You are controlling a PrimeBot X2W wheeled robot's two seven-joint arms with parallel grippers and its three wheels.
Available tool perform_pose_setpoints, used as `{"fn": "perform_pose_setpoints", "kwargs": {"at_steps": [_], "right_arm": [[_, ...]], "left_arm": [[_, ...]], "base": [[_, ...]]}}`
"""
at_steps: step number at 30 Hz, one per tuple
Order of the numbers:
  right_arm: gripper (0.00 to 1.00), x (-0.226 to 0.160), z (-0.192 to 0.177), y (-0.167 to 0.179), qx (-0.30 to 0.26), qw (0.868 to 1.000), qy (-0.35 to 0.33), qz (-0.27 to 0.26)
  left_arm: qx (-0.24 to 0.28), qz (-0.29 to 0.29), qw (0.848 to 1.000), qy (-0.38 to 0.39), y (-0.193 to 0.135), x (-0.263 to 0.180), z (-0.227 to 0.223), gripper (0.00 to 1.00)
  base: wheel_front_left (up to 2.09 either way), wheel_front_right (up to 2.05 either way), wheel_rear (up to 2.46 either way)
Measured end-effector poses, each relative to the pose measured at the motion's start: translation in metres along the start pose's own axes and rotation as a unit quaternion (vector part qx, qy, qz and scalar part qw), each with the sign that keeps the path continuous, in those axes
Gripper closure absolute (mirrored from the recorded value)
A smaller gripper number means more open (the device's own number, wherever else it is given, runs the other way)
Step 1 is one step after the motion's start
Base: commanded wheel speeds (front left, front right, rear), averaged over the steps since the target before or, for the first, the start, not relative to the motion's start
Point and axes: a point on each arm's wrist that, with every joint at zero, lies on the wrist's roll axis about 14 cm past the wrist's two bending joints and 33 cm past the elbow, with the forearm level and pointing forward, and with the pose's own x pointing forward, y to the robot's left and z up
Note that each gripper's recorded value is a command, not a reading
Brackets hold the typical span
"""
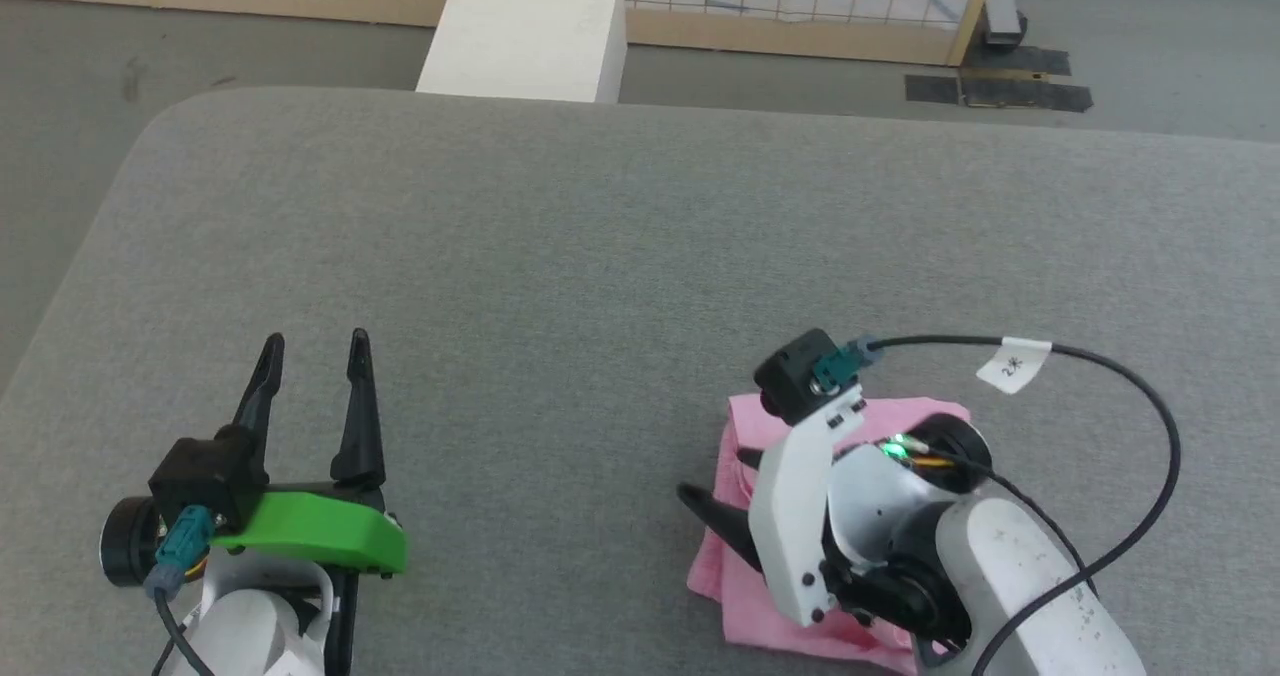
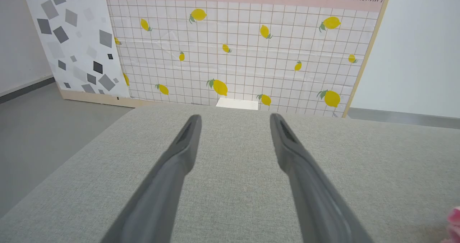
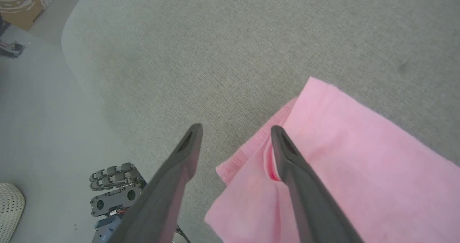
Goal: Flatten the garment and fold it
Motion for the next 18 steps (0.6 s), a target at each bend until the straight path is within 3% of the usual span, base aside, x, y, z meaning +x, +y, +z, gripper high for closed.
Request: {"fn": "perform_pose_setpoints", "kwargs": {"at_steps": [4, 8, 13, 18], "right_arm": [[0.0, -0.017, 0.029, -0.008, 0.007, 0.998, -0.065, -0.012], [0.0, -0.047, 0.037, -0.062, 0.029, 0.988, -0.107, -0.106], [0.0, -0.076, -0.027, -0.127, 0.075, 0.97, -0.048, -0.227], [0.0, -0.069, -0.078, -0.135, 0.103, 0.964, 0.02, -0.244]], "left_arm": [[-0.002, -0.007, 1.0, -0.004, -0.005, 0.004, 0.002, 0.0], [-0.003, -0.015, 1.0, -0.012, -0.011, 0.007, 0.007, 0.0], [-0.005, -0.021, 1.0, -0.018, -0.016, 0.01, 0.01, 0.0], [-0.005, -0.023, 1.0, -0.013, -0.017, 0.01, 0.007, 0.0]], "base": [[0.0, 0.0, 0.0], [0.0, 0.0, 0.0], [0.0, 0.0, 0.0], [0.0, 0.0, 0.0]]}}
